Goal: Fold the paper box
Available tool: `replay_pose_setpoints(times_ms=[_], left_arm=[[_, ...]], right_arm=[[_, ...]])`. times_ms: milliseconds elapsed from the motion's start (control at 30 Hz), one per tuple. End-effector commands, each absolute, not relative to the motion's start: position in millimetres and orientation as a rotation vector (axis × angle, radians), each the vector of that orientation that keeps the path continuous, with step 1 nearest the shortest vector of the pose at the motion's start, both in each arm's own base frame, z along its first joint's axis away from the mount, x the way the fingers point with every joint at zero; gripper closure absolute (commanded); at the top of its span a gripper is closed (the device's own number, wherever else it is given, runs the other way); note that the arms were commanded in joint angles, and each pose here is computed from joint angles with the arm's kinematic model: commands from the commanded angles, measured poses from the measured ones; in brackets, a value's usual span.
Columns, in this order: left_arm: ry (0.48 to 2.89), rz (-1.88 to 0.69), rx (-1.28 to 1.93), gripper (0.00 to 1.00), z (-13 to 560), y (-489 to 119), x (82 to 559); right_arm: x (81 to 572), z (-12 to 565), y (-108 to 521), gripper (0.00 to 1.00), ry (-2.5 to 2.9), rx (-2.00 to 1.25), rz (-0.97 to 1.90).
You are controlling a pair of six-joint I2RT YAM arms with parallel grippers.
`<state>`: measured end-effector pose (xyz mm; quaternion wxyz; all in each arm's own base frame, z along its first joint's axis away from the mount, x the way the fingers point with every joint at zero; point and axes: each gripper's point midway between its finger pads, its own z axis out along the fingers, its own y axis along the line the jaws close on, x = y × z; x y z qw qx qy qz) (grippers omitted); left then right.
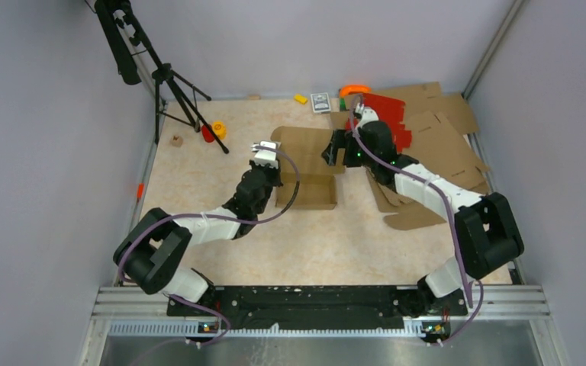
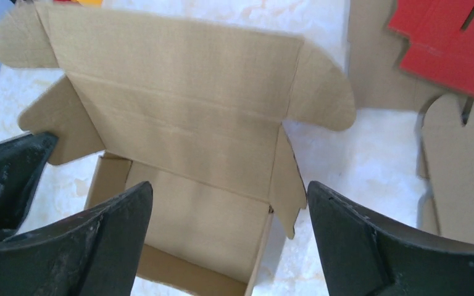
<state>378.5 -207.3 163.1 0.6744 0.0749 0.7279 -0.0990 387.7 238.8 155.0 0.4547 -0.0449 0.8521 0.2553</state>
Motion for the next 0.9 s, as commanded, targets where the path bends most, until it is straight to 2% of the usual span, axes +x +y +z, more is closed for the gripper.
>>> replay_pose_setpoints(times_ms=[0,200,367,633,867], left_arm=[[1.579,-0.252,0.195,1.00,175.3,-213.2,377.0],[1.578,-0.234,0.216,1.00,176.4,-212.2,375.8],[1.576,-0.240,0.232,1.00,176.2,-214.6,374.6],[1.567,-0.242,0.238,1.00,178.6,-216.2,372.8],[1.565,-0.243,0.237,1.00,179.0,-216.0,372.1]], right_arm=[[407.2,192.0,225.1,0.05,2.093,-0.118,0.648],[430.0,198.6,195.8,0.04,2.100,-0.196,0.580],[444.2,190.0,208.7,0.03,2.129,-0.422,0.816],[476.2,183.4,227.3,0.02,2.136,-0.591,0.880],[459.6,155.8,236.9,0.03,2.258,-0.585,1.034]])
